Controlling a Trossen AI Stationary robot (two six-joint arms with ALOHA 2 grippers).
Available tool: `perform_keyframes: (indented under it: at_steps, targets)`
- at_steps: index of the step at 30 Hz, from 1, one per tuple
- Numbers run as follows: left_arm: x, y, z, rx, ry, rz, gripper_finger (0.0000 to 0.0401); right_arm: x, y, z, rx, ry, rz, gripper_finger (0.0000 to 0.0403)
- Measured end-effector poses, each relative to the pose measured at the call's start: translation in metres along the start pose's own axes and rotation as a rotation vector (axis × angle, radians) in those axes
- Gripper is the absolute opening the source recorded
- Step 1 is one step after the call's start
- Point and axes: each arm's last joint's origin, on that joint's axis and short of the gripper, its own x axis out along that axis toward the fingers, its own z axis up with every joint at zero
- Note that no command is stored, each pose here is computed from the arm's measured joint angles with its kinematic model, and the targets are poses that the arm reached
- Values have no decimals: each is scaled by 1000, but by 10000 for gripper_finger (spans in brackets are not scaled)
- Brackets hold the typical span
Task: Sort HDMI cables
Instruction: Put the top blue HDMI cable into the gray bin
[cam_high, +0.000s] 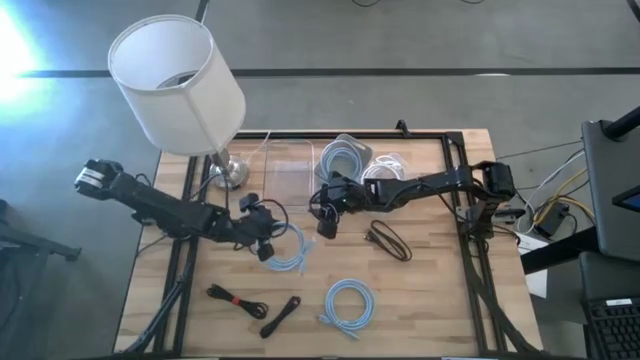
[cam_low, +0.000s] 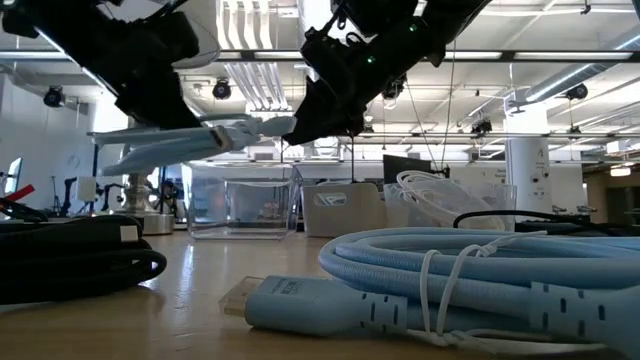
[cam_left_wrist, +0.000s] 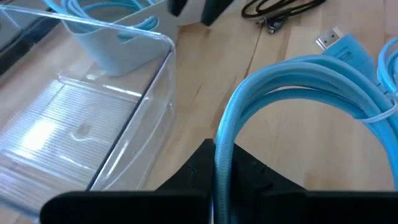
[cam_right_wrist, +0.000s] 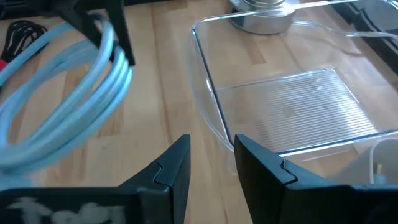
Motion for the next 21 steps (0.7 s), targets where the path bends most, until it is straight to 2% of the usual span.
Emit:
perform_keyframes:
  at_steps: [4, 11, 16, 21]
  targets:
    - [13, -9, 5, 100, 23, 48, 23, -4, 2, 3, 33, -6, 48, 118]
    - [29, -24, 29, 247, -23, 217, 33, -10, 10, 6, 76, 28, 320, 118]
    - [36, -34, 44, 344, -21, 228, 25, -11, 10, 6, 66, 29, 320, 118]
    - [39, -38, 49, 365, -27, 249, 30, -11, 9, 6, 46, 23, 310, 118]
